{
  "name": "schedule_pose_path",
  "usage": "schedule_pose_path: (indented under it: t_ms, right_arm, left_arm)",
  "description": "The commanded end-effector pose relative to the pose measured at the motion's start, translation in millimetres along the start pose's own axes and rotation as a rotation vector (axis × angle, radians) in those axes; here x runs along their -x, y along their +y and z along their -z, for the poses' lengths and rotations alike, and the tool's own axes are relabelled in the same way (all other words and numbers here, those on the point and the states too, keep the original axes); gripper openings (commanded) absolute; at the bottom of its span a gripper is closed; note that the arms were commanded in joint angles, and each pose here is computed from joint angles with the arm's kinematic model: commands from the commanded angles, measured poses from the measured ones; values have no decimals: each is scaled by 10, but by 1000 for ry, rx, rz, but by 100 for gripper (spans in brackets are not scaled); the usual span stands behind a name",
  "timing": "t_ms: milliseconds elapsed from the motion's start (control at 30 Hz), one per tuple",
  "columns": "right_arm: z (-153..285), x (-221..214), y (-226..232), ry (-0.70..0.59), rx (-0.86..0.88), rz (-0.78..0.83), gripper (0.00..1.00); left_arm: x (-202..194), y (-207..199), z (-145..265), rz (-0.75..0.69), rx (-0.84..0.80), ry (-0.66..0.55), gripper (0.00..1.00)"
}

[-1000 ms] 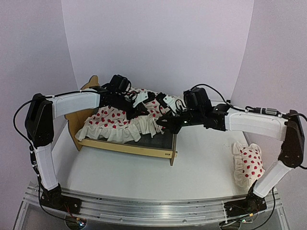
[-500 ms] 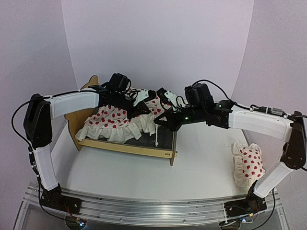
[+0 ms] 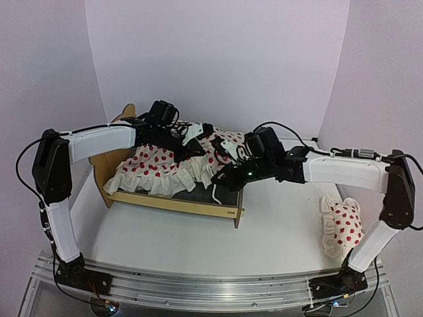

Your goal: Set up the pet bed

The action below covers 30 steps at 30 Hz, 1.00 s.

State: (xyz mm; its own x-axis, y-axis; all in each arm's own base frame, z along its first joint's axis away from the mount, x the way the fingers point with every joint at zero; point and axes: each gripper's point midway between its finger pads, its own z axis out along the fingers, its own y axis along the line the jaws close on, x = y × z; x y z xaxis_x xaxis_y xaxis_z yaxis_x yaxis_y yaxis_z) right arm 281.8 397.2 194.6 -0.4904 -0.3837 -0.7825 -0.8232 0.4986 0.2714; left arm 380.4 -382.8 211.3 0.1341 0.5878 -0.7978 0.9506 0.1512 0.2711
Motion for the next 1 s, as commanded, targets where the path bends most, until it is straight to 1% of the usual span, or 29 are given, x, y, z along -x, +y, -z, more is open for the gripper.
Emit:
schedule_pose_path:
  t_ms: [0,200,300,400,500,600,700,767,833,967]
  right_arm:
    - [-121,-199,-115,42,-49,-63,0]
    - [-222,-346,-286,77,-124,-68,0]
    - [-270,-491,-352,133,-151,-79,0]
    - [-282,-624,-472,191,-215,-98,0]
    - [-258,-597,-591,197,-287,-96,0]
    - [-199,-437,-674,175,-348,-74,0]
    - [-176,-293,-620,158,-328,-49,0]
    - [-208,-296,-499,171,-253,-40,0]
    - [-256,-404,-366,206,-168,-51,0]
    - [-318,-699,-237,299,-81,-122,0]
  left_arm:
    - [303,154,216,-49,68,-67,0]
    - [274,145,204,-50,68,-62,0]
    - [258,142,206,-52,71,-57,0]
    - [253,146,209,-56,76,-55,0]
    - [250,154,202,-60,80,-57,0]
    - [262,163,202,-63,82,-61,0]
    - [265,164,205,-66,84,-61,0]
    - [264,161,207,-68,84,-60,0]
    - [257,163,209,-69,87,-59,0]
    - [250,162,218,-73,90,-55,0]
